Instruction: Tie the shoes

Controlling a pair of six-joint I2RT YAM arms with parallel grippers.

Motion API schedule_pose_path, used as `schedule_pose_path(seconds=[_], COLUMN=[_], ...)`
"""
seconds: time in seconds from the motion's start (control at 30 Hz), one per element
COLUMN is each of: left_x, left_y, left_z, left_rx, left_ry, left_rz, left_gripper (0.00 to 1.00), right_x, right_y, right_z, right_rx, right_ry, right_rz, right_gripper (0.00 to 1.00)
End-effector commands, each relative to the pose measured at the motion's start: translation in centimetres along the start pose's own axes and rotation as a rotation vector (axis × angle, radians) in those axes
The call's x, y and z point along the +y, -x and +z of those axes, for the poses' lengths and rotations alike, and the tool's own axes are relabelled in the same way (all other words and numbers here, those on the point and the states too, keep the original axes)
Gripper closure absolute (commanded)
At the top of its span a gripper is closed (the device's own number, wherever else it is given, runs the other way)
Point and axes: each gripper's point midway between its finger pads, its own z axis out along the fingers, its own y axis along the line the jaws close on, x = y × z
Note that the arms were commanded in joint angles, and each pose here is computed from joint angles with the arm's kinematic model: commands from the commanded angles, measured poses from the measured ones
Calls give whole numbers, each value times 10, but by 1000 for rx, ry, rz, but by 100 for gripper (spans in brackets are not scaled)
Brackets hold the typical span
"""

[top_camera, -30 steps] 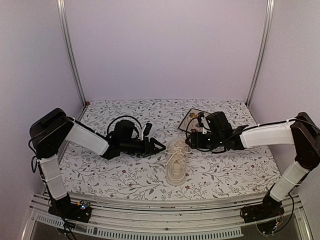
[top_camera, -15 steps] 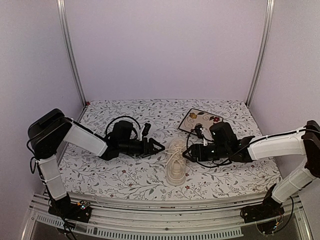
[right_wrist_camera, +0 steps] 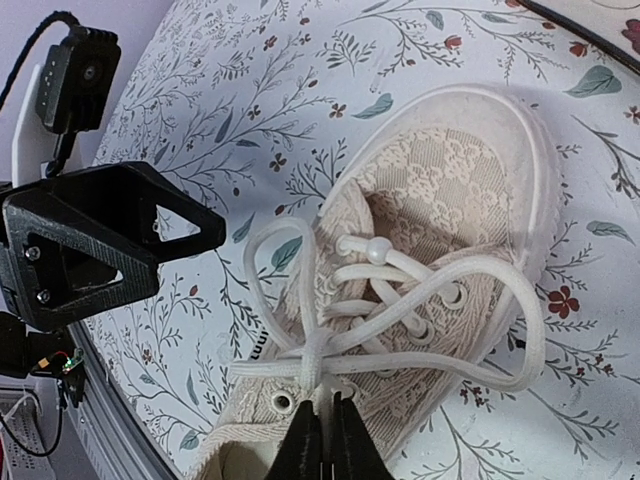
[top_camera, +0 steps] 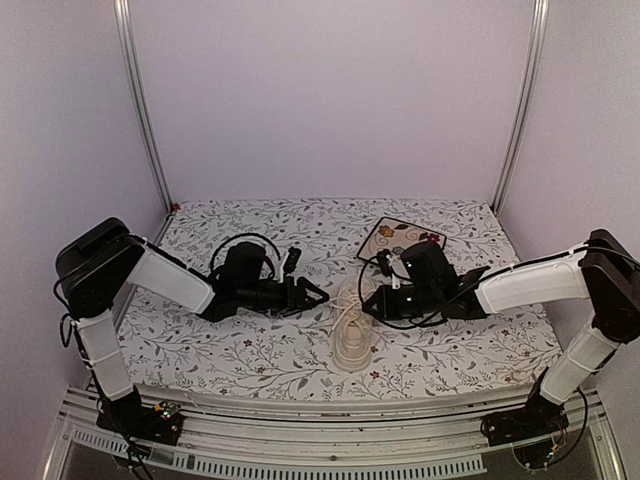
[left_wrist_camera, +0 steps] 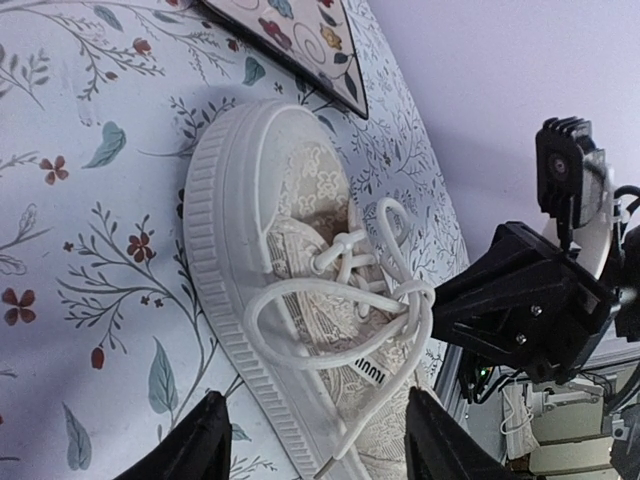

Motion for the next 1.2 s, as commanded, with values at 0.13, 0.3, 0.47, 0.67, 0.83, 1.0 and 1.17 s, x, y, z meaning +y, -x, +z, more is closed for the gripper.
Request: schedule_pose_path(seconds=[0.13, 0.3, 0.47, 0.67, 0.83, 1.0, 1.17], left_x=[-9, -13, -20, -21, -20, -7, 1], left_y=[6, 8, 7, 5, 7, 0, -7], left_z=[-2, 2, 11, 23, 32, 48, 57], left_rx=[-27, -22, -5, 24, 51, 109, 151], left_ry=[-29, -47, -68, -67, -38, 14, 71], left_rz=[10, 7, 14, 18, 34, 33, 46], left_gripper=[42, 43, 44, 47, 51, 60, 63], right_x=[-13, -24, -34, -38, -45, -51, -55], right_y=[-13, -35, -52, -48, -21, 10, 22], right_z=[-13, -27, -37, -47, -58, -53, -34], right_rx=[7, 33, 47, 12, -64, -121, -114], right_ry=[-48, -50, -59, -80, -40, 7, 32], right_rz=[28, 66, 101, 115, 152, 173, 175], right_gripper=[97, 98, 97, 60, 43, 41, 43])
